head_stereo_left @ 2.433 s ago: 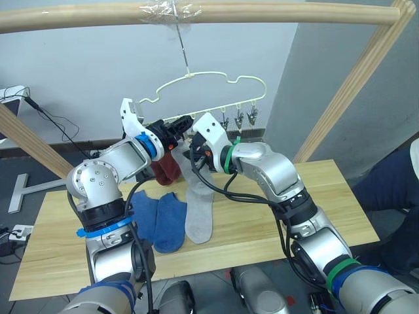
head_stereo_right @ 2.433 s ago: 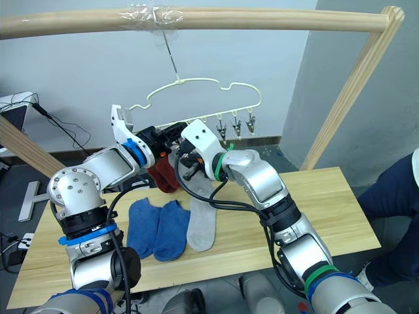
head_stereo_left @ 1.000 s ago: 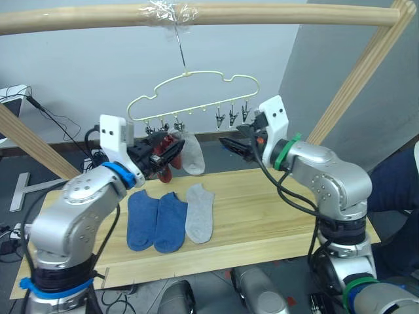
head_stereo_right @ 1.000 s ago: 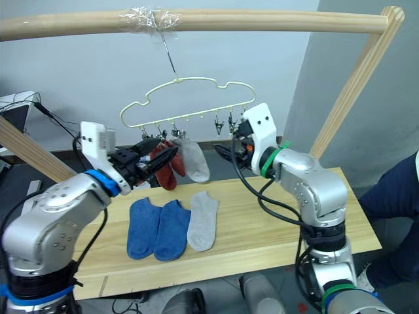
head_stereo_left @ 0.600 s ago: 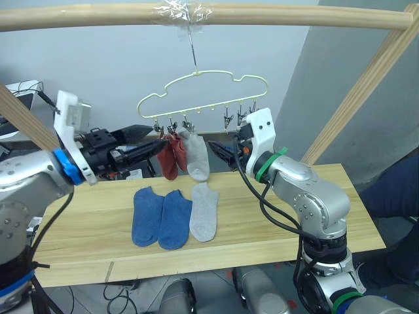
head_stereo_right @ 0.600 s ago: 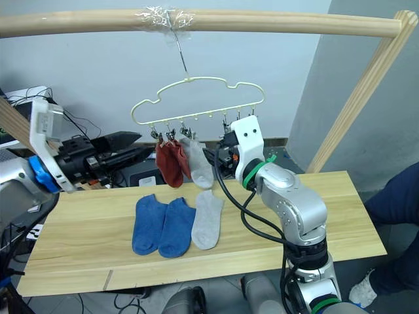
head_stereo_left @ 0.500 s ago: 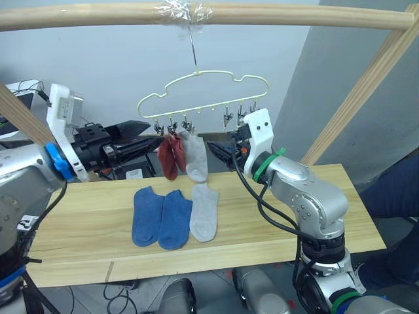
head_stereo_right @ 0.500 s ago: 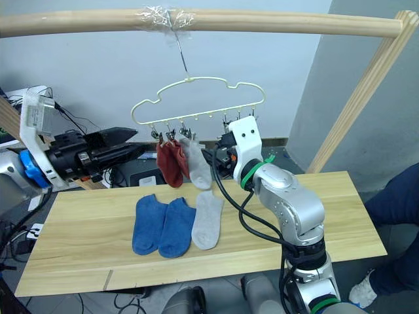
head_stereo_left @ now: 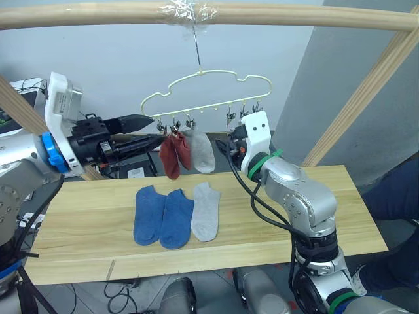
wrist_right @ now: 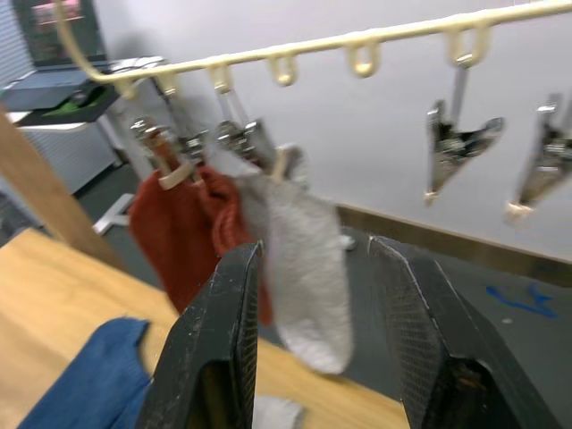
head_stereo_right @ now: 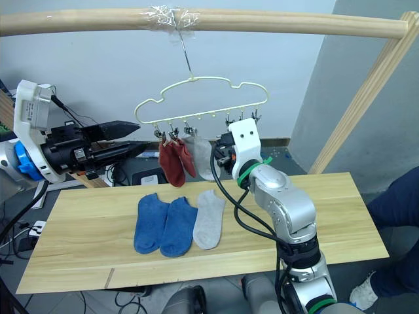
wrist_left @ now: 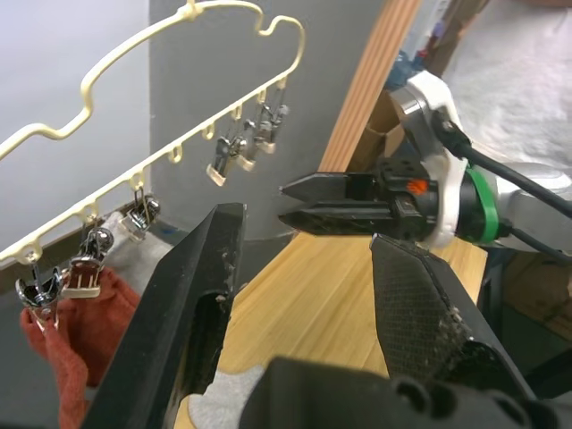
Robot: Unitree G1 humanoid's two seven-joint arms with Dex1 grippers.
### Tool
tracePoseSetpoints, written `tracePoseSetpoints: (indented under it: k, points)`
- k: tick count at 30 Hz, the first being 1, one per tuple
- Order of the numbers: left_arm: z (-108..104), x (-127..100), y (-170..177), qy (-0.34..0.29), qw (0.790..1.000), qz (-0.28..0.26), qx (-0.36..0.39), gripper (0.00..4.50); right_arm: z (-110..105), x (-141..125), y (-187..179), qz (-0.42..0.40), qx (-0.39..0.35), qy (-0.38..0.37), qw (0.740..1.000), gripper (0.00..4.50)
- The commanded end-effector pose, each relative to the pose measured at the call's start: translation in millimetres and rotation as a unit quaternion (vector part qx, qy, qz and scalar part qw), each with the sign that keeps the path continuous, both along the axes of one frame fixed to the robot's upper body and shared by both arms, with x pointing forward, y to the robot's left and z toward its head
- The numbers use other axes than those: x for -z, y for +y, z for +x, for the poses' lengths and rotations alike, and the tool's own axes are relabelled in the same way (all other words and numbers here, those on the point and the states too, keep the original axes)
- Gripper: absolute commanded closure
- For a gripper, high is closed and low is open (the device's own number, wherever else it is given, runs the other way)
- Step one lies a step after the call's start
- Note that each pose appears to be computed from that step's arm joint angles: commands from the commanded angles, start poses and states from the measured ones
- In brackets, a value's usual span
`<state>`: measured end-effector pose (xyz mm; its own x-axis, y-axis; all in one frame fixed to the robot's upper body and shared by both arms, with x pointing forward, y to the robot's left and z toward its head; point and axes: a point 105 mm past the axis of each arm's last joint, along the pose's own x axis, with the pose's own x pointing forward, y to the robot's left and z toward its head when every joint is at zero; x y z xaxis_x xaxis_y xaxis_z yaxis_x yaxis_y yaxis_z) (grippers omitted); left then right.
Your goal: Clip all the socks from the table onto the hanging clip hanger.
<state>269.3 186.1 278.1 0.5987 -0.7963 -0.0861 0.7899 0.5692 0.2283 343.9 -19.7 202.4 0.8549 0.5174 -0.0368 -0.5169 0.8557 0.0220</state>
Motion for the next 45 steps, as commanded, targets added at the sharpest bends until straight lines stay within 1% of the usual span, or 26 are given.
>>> tracePoseSetpoints:
  k: [1, 9, 20, 32, 45]
  points:
    - [-3.2, -10.2, -3.8, -0.024, 1.000, 0.009, 0.013, 1.91, 4.9, -12.4, -9.4, 0.023, 0.042, -0.021, 0.999, 2.54]
    - [1.1, -9.7, -4.5, -0.024, 1.000, 0.004, 0.012, 1.91, 13.0, -13.3, -8.9, 0.048, 0.074, -0.007, 0.996, 2.54]
    - [2.2, -14.4, -7.1, -0.024, 1.000, 0.004, 0.002, 1.91, 35.2, -19.4, 6.6, 0.078, 0.068, 0.005, 0.995, 2.54]
    - [1.0, -17.5, -5.4, -0.024, 1.000, 0.004, -0.015, 1.91, 49.3, -19.7, 16.8, 0.090, 0.059, 0.014, 0.994, 2.54]
    - [1.2, -16.6, -5.0, -0.023, 0.999, 0.000, -0.029, 1.91, 62.0, -39.9, 30.3, 0.089, 0.048, -0.017, 0.995, 2.54]
